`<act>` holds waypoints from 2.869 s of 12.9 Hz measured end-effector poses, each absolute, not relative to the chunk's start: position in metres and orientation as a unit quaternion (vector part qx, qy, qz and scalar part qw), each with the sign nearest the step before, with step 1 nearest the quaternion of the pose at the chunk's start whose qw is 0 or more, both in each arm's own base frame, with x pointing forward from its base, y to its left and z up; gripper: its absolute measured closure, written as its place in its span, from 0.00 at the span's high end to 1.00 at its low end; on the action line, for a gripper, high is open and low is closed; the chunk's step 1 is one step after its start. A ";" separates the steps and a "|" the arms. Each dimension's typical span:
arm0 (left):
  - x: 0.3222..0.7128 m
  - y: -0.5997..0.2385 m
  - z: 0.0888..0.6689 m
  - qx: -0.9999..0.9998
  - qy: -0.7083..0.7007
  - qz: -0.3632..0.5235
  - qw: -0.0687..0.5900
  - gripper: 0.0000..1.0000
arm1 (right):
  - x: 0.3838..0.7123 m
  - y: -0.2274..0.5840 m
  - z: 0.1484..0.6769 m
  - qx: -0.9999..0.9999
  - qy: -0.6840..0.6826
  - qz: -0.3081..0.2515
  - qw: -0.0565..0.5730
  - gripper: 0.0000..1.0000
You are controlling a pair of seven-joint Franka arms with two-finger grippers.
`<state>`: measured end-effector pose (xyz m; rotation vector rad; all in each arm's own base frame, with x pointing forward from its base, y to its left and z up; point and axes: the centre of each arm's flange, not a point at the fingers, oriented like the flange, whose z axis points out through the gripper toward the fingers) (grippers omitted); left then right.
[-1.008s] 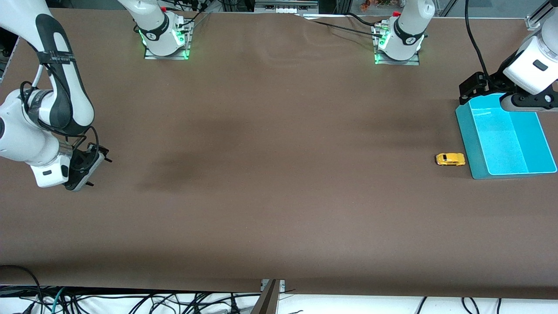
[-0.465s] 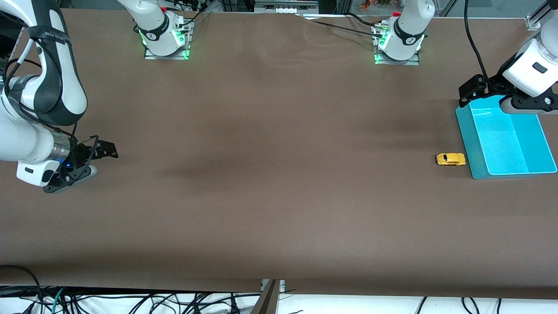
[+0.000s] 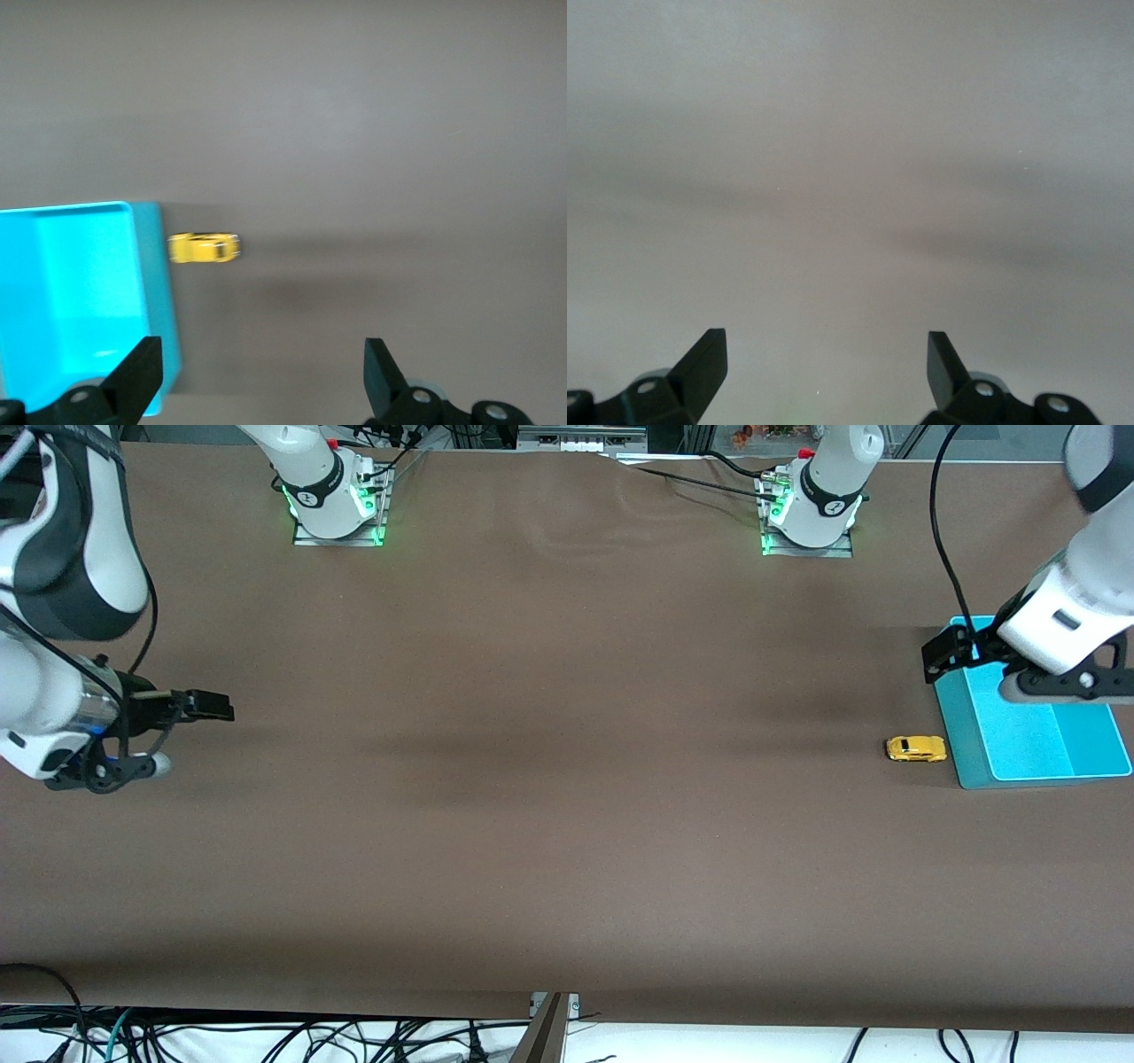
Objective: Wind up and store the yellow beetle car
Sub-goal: 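Move the left gripper to the car while the right gripper retracts, then lower the left gripper and close it on the yellow car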
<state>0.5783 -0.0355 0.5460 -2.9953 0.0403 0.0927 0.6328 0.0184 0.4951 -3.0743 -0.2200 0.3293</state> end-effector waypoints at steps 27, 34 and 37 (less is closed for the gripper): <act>0.526 0.108 0.194 -0.761 0.646 0.049 0.020 1.00 | 0.574 -0.007 0.588 -0.997 -0.043 0.062 -0.031 1.00; 0.526 0.112 0.187 -0.761 0.647 0.048 0.021 0.71 | 0.574 -0.010 0.588 -0.997 -0.040 0.062 -0.031 1.00; 0.530 0.113 0.193 -0.758 0.651 0.039 0.030 0.45 | 0.575 -0.011 0.589 -0.997 -0.040 0.060 -0.031 1.00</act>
